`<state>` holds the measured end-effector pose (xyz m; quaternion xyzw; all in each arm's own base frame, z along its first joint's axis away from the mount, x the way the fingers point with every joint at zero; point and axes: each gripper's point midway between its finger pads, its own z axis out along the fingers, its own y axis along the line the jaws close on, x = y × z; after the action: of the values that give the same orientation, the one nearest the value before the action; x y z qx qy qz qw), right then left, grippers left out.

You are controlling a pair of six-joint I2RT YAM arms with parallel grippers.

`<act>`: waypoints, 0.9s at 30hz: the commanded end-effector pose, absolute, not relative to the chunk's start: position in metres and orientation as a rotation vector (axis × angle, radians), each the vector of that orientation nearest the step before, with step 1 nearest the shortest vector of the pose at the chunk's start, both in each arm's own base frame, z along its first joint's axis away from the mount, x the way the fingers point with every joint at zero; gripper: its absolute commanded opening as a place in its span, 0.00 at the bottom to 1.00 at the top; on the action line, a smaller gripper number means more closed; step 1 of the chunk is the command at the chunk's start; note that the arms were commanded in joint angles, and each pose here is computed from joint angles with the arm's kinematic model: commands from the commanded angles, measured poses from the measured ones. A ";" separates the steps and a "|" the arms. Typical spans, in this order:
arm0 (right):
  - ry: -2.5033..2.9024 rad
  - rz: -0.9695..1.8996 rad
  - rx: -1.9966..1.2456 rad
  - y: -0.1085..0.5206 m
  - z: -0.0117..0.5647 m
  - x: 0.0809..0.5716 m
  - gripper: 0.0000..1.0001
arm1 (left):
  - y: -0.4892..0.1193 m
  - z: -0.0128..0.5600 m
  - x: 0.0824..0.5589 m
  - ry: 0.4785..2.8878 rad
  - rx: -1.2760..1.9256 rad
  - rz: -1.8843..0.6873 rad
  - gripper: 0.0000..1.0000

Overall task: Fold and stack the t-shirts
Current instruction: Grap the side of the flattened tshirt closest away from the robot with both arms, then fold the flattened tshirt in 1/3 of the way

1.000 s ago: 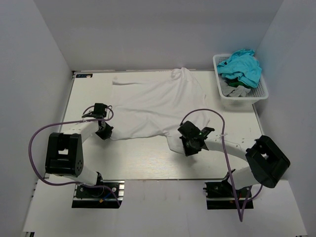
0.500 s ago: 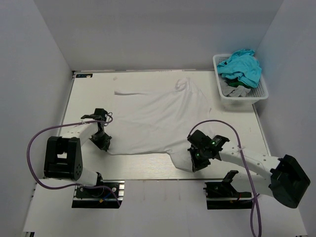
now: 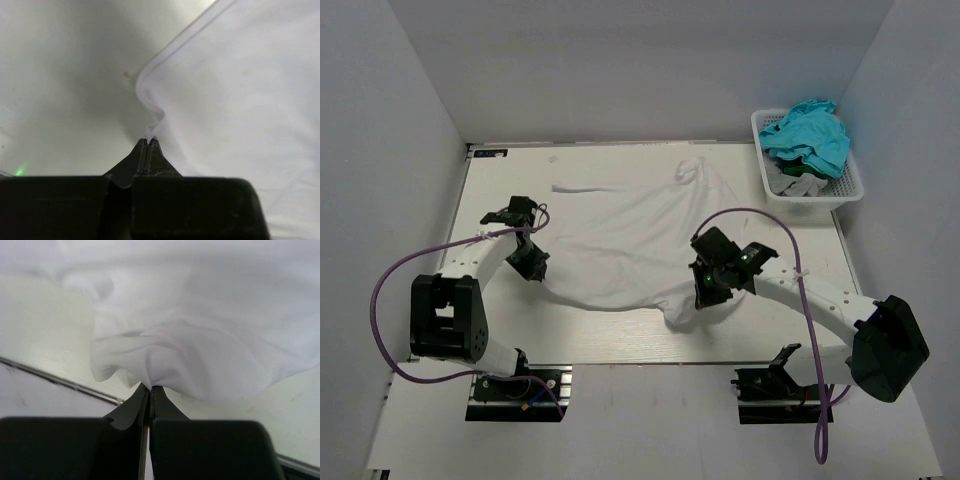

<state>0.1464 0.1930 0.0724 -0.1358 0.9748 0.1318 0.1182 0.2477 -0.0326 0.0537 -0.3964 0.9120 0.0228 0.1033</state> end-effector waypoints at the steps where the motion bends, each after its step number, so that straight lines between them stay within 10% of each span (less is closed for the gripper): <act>1: 2.733 0.353 -0.294 0.193 0.098 0.190 0.00 | -0.036 0.069 0.270 2.660 -1.183 0.014 0.00; 27: 2.595 0.319 -0.078 0.170 0.135 0.391 0.00 | -0.033 0.078 0.390 2.540 -1.397 0.043 0.00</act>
<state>0.3683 0.1678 0.1179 -0.0171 0.9675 0.1087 0.2276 0.3781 -0.0357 0.0631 -0.4556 0.8841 0.0212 0.1019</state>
